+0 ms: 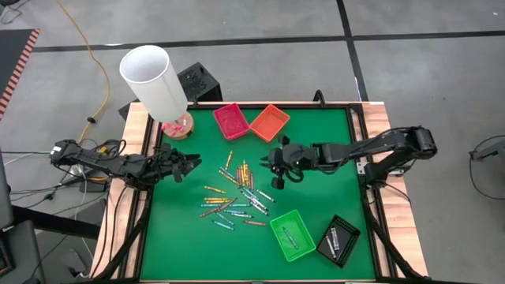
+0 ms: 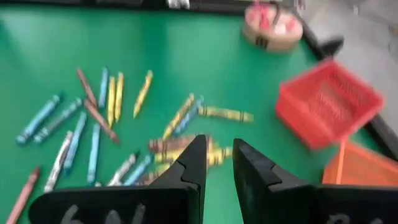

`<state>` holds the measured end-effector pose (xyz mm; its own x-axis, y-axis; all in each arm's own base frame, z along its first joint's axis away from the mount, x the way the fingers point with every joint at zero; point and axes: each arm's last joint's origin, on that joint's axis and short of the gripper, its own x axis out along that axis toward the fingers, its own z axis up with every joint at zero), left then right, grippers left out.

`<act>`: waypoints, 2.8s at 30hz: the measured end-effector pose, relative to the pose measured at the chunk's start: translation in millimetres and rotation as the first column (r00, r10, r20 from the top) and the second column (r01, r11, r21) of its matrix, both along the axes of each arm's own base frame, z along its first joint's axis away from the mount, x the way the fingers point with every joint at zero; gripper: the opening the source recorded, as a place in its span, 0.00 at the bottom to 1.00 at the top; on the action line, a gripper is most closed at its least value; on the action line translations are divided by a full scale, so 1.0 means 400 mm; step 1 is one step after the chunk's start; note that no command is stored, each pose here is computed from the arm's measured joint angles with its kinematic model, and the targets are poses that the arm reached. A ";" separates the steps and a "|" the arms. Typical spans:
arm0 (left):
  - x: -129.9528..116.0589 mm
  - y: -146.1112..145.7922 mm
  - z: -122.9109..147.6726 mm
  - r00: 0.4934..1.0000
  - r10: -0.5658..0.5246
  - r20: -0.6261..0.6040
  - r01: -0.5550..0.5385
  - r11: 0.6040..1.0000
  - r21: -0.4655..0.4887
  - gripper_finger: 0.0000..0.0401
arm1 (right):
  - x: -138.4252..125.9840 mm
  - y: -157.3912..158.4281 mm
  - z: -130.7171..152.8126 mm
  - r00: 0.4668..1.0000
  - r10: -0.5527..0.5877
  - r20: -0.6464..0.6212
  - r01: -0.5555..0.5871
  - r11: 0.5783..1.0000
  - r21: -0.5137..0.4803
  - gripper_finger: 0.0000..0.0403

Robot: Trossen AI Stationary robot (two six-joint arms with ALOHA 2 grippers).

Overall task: Sort crayons
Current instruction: Put the brown crayon into the orange bin

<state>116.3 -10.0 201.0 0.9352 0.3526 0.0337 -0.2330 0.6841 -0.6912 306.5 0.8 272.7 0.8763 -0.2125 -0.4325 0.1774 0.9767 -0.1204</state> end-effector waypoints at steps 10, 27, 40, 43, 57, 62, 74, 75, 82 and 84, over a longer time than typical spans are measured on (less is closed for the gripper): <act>0.002 -0.005 0.006 0.996 -0.086 0.027 0.086 0.996 -0.003 0.54 | -0.072 -0.038 0.117 0.981 0.025 0.194 -0.026 1.000 0.002 0.19; 0.000 0.001 0.011 0.999 -0.003 0.042 0.003 1.000 0.001 0.54 | -0.254 -0.053 0.095 0.998 -0.023 -0.060 0.025 1.000 0.019 0.19; -0.001 0.004 0.014 0.998 0.034 0.059 -0.033 0.999 -0.009 0.54 | -0.352 -0.070 -0.001 0.970 -0.221 0.104 0.184 0.941 0.285 0.19; -0.001 0.004 0.014 0.998 0.034 0.057 -0.034 0.999 -0.005 0.54 | -0.333 -0.072 -0.005 0.969 -0.219 0.113 0.179 0.940 0.289 0.19; 0.000 0.018 0.008 0.997 0.077 0.014 -0.078 0.996 0.049 0.54 | -0.202 -0.097 -0.151 0.880 -0.449 -0.153 0.469 0.773 0.426 0.14; 0.001 0.020 0.002 0.997 0.082 -0.007 -0.082 0.996 0.036 0.54 | -0.154 -0.105 -0.173 0.824 -0.492 -0.282 0.567 0.717 0.405 0.09; 0.001 0.026 -0.008 0.993 0.110 -0.045 -0.108 0.993 0.039 0.54 | -0.018 -0.110 -0.177 0.773 -0.400 -0.493 0.591 0.737 0.328 0.13; 0.001 0.026 -0.010 0.993 0.109 -0.052 -0.107 0.994 0.039 0.54 | -0.010 -0.113 -0.182 0.765 -0.394 -0.509 0.595 0.734 0.326 0.17; 0.000 0.026 -0.025 0.988 0.109 -0.112 -0.104 0.993 0.048 0.54 | 0.025 -0.137 -0.201 0.707 -0.404 -0.580 0.641 0.712 0.286 0.38; 0.000 0.025 -0.027 0.988 0.107 -0.114 -0.103 0.994 0.039 0.54 | 0.033 -0.137 -0.202 0.711 -0.403 -0.576 0.638 0.713 0.289 0.42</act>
<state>116.3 0.2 190.4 0.8912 0.4496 -0.0593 -0.3818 0.6734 -0.6331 319.8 -54.0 192.0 0.3605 -0.2571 -0.8966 0.7144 0.6941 0.0882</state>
